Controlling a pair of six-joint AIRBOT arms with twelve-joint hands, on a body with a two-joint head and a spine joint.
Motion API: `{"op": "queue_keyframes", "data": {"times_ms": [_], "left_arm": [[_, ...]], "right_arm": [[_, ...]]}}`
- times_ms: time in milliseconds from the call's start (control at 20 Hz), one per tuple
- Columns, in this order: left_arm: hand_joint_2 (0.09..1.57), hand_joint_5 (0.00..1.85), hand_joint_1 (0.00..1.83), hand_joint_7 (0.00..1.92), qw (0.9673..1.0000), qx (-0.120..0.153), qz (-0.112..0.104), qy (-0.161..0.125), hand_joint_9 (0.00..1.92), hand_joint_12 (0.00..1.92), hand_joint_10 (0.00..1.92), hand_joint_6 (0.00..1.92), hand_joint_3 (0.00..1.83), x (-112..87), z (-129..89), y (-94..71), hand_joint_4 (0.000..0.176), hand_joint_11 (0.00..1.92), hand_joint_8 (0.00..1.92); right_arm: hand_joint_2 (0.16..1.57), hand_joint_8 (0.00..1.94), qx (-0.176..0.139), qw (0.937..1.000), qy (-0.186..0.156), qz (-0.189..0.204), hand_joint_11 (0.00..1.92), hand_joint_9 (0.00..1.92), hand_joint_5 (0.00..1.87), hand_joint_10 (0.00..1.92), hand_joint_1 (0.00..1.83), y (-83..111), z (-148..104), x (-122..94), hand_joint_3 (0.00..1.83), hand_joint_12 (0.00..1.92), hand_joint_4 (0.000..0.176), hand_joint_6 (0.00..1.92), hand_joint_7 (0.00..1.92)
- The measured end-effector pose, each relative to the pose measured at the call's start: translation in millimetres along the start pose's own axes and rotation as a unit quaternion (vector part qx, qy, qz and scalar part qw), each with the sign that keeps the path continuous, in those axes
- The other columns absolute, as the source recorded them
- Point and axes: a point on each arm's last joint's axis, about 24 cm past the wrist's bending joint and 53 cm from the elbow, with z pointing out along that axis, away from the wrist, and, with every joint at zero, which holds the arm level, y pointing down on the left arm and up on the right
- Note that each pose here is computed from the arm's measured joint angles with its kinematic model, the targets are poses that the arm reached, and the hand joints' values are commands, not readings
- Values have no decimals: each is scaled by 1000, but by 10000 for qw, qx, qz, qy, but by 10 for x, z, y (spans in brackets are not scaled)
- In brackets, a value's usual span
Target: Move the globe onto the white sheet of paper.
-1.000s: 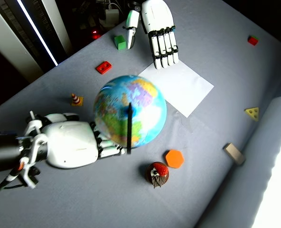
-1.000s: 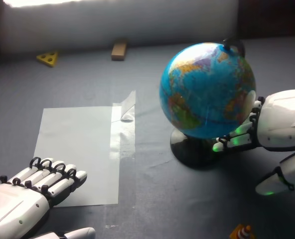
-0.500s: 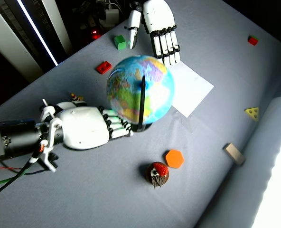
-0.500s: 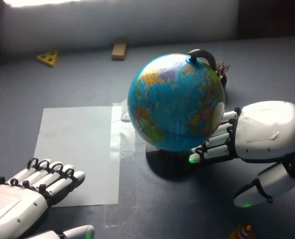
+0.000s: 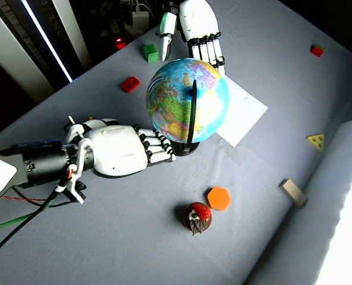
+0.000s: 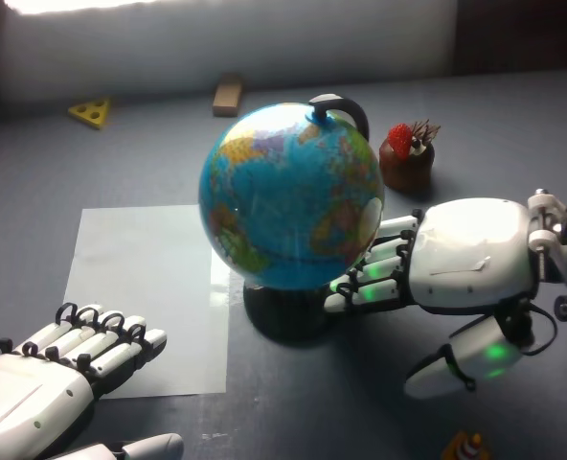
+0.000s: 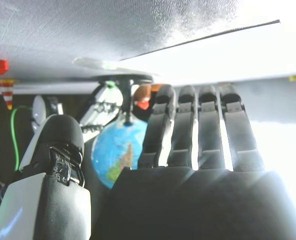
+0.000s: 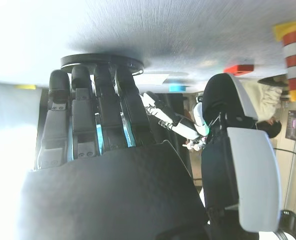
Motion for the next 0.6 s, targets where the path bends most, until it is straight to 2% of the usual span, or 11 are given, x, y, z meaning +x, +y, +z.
{"op": "queue_keyframes", "data": {"times_ms": [250,350,600], "left_arm": [[1181,135,0,83,9999,101,43,27,48,27,1,3,0,-6,7,-17,0,0,1],[1182,144,0,91,9999,98,40,30,54,33,3,6,0,-6,6,-17,0,6,4],[1181,145,0,92,10000,79,59,15,54,33,3,4,0,-27,1,-2,0,0,3]], "right_arm": [[1155,0,-21,9999,-58,-95,0,212,241,1,70,82,201,-62,1,305,0,4,230],[1153,0,-14,9998,-111,-137,0,214,231,1,81,117,307,-129,0,444,0,5,230],[1154,0,-31,9997,-177,-186,0,216,225,1,70,214,522,-219,0,366,0,1,231]]}}
